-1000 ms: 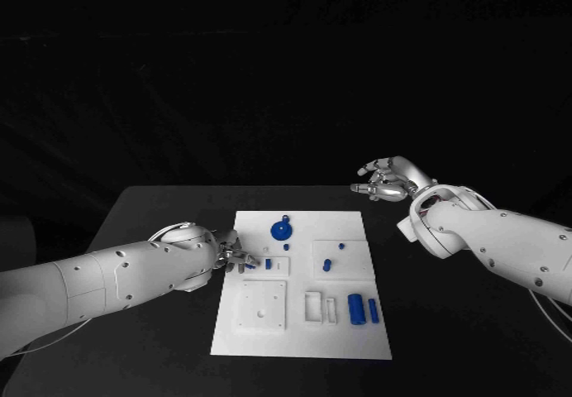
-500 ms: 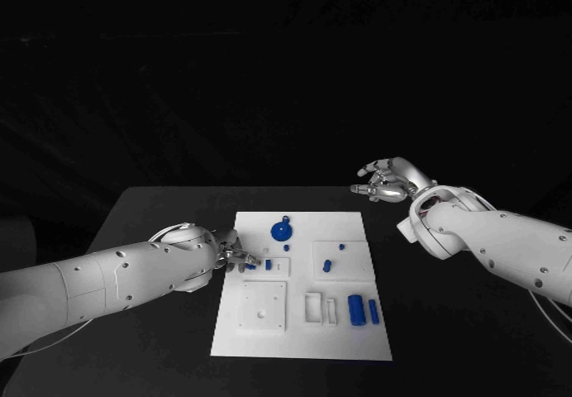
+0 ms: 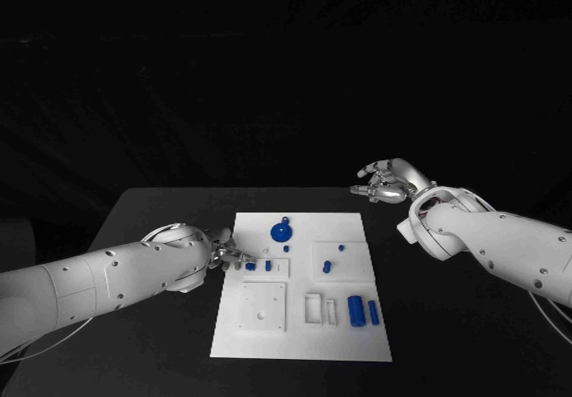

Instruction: Assemble the parts on the task board

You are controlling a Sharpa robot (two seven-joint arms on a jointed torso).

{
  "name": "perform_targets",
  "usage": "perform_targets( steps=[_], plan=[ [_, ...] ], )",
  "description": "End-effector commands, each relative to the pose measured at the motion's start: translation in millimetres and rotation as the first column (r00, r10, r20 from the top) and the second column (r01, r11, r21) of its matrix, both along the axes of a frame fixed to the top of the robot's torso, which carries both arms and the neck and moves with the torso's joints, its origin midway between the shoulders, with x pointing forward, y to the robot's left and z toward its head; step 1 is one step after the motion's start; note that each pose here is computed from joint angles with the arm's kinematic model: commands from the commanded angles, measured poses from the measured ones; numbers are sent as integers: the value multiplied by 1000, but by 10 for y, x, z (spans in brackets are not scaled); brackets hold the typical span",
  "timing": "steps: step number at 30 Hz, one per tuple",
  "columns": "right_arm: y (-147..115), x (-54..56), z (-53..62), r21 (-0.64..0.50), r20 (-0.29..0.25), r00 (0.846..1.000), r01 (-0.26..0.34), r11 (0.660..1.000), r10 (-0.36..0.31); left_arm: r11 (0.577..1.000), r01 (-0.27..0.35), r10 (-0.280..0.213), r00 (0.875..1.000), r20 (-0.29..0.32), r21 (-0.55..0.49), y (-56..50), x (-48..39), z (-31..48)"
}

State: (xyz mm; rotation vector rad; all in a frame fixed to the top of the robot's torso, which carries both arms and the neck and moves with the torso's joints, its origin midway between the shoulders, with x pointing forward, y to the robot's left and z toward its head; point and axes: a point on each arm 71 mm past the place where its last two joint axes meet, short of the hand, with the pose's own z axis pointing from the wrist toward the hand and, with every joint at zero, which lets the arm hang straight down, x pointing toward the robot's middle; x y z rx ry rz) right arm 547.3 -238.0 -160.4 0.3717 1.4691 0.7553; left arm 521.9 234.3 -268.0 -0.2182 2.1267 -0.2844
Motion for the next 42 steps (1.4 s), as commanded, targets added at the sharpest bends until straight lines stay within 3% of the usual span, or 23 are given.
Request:
perform_targets(
  steps=[1, 15, 42],
  plan=[
    [14, -5, -2, -3, 0, 1000, -15, 1000, 15, 997, -33, 30, 999, -36, -65, -3, 2, 2],
    [14, -5, -2, -3, -1, 1000, -15, 1000, 15, 998, -21, 15, 994, -106, -57, -16, -8, -39],
    [14, -4, -3, -3, -1, 1000, -14, 1000, 14, 999, -11, 6, 993, -121, -41, -57, 53, -64]
  ],
)
